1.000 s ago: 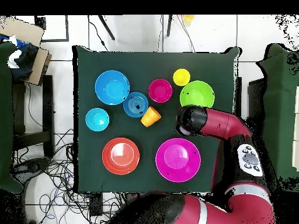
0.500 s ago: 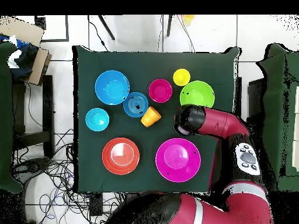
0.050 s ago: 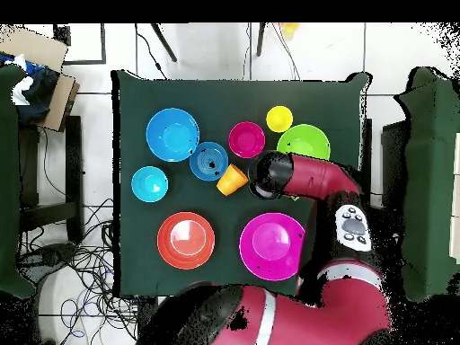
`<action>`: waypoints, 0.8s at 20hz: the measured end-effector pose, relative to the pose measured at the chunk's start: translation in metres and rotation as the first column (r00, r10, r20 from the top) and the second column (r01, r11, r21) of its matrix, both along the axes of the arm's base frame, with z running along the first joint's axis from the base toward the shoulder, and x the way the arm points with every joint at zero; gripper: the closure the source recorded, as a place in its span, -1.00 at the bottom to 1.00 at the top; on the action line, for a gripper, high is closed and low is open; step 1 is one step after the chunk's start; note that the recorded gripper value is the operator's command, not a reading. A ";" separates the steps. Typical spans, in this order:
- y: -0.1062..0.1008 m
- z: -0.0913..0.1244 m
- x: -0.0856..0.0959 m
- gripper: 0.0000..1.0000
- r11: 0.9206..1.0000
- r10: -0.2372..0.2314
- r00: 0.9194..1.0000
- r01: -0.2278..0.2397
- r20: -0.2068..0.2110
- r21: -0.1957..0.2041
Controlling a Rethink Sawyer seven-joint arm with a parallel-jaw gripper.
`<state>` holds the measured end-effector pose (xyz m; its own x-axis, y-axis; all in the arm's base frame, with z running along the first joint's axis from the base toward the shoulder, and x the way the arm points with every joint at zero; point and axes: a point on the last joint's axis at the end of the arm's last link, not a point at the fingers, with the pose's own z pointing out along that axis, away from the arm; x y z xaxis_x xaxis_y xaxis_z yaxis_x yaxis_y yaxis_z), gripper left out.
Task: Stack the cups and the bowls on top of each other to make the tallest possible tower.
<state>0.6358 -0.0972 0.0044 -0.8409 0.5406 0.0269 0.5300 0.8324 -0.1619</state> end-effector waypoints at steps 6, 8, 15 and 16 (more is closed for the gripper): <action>0.027 -0.005 0.019 -1.00 1.000 0.015 1.000 -0.015 0.018 0.013; 0.041 -0.004 0.028 -1.00 1.000 0.013 1.000 -0.013 0.021 0.026; 0.069 -0.003 0.046 -1.00 0.999 0.011 0.999 -0.012 0.033 0.050; 0.071 -0.004 0.047 -1.00 0.999 0.009 0.999 -0.011 0.035 0.053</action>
